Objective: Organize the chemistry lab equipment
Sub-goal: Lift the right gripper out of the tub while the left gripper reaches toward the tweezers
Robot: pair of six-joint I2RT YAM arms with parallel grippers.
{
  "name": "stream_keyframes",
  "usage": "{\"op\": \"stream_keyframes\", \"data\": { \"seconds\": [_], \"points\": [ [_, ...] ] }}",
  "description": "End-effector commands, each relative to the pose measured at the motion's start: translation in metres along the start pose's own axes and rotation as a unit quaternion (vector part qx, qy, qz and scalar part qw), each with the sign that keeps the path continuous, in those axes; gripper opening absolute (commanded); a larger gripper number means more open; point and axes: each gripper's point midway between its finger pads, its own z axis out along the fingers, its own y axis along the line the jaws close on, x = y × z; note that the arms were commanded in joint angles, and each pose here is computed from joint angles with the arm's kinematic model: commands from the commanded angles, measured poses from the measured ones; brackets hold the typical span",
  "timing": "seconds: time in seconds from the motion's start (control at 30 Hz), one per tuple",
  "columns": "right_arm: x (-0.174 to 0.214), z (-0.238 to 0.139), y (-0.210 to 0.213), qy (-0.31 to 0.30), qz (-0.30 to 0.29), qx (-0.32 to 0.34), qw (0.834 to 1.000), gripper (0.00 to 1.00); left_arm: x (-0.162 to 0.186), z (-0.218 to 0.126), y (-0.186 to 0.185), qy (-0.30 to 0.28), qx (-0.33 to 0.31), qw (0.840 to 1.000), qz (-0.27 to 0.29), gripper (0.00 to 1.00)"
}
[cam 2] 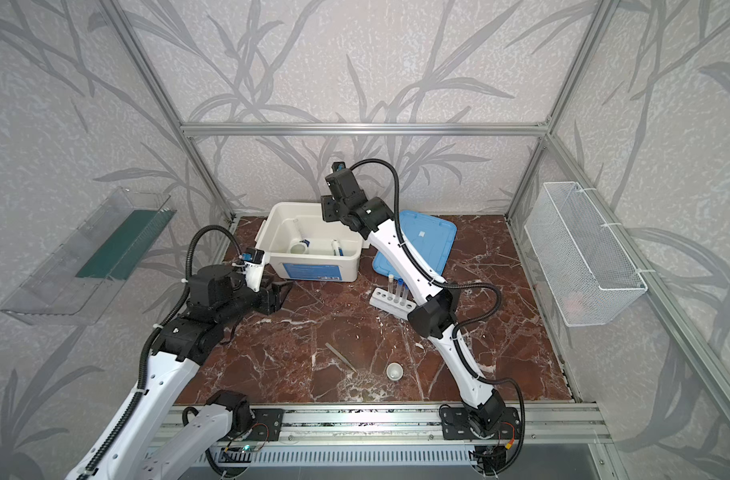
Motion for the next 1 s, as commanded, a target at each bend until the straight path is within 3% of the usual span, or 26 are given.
{"op": "stream_keyframes", "data": {
  "seconds": [0.0, 0.23, 0.43, 0.57, 0.97],
  "points": [
    [0.000, -0.038, 0.005, 0.028, -0.053, -0.018, 0.998, 0.59, -0.003, -0.003, -0.018, -0.020, 0.046, 0.998, 0.027, 0.64],
    [0.013, -0.093, 0.000, 0.068, -0.108, -0.036, 0.991, 0.58, 0.019, -0.001, -0.045, 0.019, 0.084, 0.992, 0.095, 0.64],
    [0.027, -0.132, -0.019, 0.023, -0.109, -0.041, 0.993, 0.58, 0.051, 0.005, -0.071, 0.077, 0.133, 0.976, 0.157, 0.64],
    [0.045, -0.162, -0.043, 0.023, -0.089, -0.046, 0.995, 0.58, 0.075, 0.006, -0.090, 0.107, 0.181, 0.957, 0.202, 0.64],
    [0.130, -0.194, -0.078, 0.078, -0.085, -0.050, 0.992, 0.58, 0.134, 0.023, -0.124, 0.202, 0.259, 0.888, 0.321, 0.63]
  ]
}}
